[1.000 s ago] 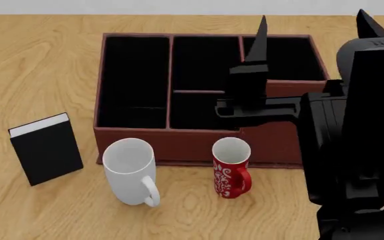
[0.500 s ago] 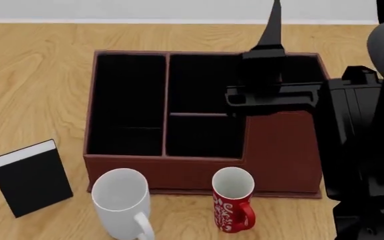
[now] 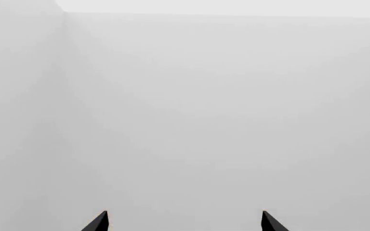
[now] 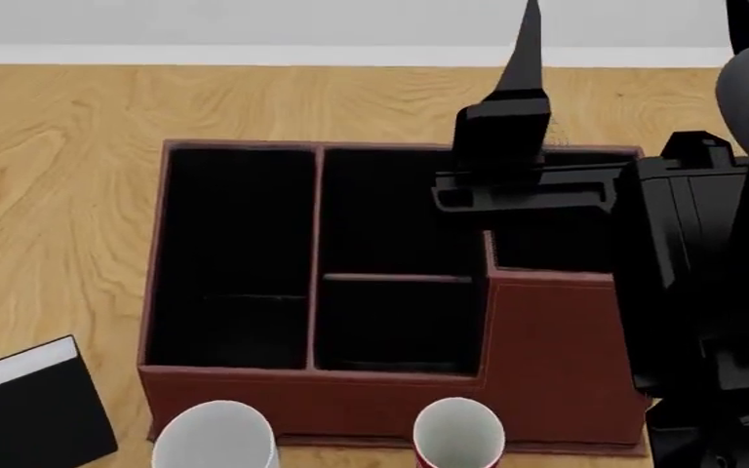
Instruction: Pick up the white mug and place it to the right of the caddy.
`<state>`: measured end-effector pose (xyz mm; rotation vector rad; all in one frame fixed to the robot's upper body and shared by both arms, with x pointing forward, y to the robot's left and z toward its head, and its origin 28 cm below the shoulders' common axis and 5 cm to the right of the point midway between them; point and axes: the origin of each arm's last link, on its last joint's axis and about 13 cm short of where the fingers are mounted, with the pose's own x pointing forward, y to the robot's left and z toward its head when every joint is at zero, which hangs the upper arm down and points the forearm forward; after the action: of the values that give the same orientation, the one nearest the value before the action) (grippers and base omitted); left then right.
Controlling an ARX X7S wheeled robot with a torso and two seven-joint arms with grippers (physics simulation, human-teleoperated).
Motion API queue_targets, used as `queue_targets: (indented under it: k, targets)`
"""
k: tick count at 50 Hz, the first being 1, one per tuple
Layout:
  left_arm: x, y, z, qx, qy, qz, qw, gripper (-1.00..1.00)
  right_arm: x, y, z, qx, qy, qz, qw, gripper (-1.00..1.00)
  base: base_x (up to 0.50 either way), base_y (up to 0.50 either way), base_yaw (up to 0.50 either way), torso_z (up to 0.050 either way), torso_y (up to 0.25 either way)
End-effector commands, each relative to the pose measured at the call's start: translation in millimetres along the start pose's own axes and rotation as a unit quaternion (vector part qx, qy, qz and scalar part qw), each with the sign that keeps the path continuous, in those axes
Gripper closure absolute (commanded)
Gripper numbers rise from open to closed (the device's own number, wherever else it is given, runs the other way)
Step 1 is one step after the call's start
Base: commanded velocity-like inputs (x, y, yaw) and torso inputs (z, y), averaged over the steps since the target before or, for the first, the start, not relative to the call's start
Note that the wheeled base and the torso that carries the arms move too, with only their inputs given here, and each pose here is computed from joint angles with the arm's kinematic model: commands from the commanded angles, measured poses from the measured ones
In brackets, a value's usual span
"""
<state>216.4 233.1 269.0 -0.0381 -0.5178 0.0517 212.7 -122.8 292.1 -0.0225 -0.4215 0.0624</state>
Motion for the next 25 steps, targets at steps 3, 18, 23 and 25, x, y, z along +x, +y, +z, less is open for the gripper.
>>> queue_targets:
  k: [3, 18, 23, 25]
  targets:
    - [-2.7, 1.3, -3.0, 0.0, -0.001, 0.0, 1.0, -1.0, 0.0, 1.0, -1.1, 0.005, 0.004, 0.005, 1.0, -1.0, 0.25, 0.0, 0.0, 0.0, 0.005]
    - [-1.4, 3.7, -0.2, 0.001, -0.001, 0.001, 1.0, -1.0, -1.0, 2.6, -0.2, 0.004, 0.003, 0.008, 1.0, -1.0, 0.25, 0.0, 0.0, 0.0, 0.0]
    - [-1.4, 4.9, -2.3, -0.005, 0.0, 0.001, 1.0, -1.0, -2.1, 2.3, 0.3, 0.006, 0.0, 0.007, 1.0, -1.0, -0.01, 0.0, 0.0, 0.0, 0.002]
    - [-3.2, 4.8, -5.3, -0.005, 0.0, 0.001, 1.0, -1.0, -3.4, 1.9, 1.4, 0.008, -0.003, 0.006, 1.0, -1.0, 0.0, 0.0, 0.0, 0.0, 0.0]
